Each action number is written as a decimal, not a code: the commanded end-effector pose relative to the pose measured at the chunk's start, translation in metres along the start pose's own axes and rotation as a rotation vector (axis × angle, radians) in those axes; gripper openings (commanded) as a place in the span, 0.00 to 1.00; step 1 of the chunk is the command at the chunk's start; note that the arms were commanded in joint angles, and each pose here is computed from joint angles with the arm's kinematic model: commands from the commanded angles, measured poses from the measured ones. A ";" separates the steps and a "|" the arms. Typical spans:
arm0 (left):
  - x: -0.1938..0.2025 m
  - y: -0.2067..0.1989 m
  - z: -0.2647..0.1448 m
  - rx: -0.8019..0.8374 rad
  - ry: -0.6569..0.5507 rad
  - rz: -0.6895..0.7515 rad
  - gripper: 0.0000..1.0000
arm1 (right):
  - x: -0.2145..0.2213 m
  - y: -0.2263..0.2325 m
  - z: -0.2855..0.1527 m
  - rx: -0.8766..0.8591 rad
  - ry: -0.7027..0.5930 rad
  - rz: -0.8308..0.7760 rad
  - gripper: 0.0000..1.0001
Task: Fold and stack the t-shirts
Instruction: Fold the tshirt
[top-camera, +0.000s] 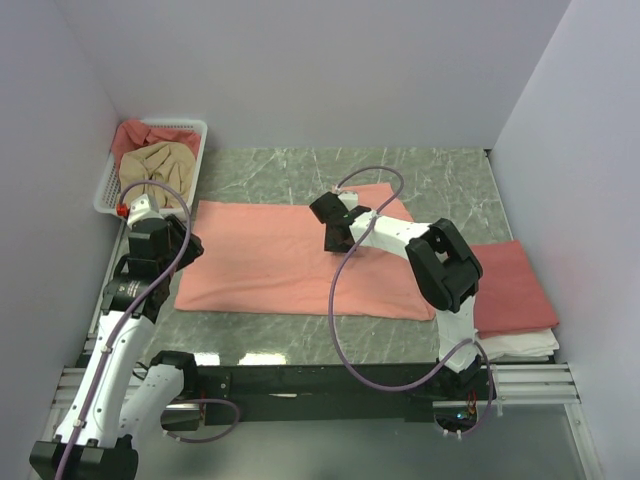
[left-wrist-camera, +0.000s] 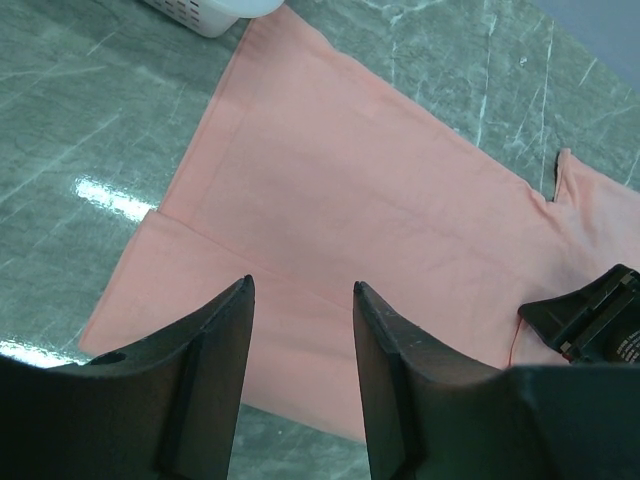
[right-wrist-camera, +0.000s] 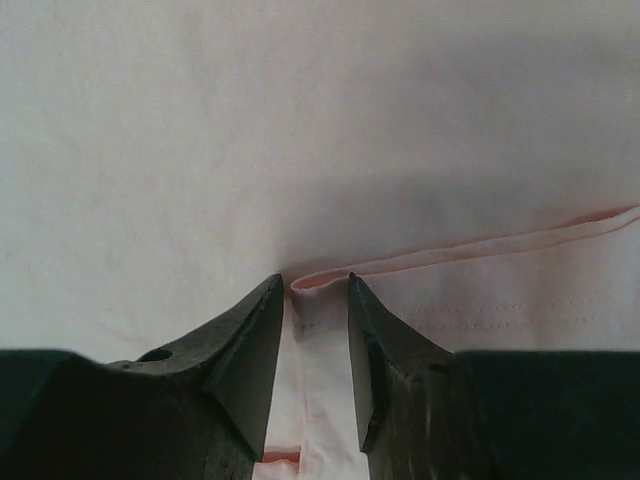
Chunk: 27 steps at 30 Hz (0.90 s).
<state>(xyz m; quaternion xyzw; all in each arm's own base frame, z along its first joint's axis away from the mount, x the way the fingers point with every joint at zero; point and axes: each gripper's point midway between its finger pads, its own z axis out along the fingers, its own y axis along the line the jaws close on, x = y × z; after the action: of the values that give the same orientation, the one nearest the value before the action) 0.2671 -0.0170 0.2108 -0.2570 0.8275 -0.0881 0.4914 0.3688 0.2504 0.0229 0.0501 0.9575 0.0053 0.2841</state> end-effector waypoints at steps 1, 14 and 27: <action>-0.006 -0.003 -0.001 0.020 -0.031 0.011 0.50 | -0.019 0.006 -0.006 0.000 -0.057 0.044 0.39; -0.006 -0.004 -0.001 0.024 -0.034 0.010 0.50 | -0.028 0.009 -0.024 -0.039 -0.103 0.073 0.01; -0.003 -0.005 0.000 0.033 -0.020 0.013 0.49 | -0.019 0.032 -0.029 -0.100 -0.119 0.031 0.00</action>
<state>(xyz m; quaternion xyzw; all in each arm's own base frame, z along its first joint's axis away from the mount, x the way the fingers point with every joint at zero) 0.2669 -0.0172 0.2087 -0.2568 0.8278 -0.0885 0.4909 0.3660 0.2701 0.0385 0.0487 0.9489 0.0321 0.3102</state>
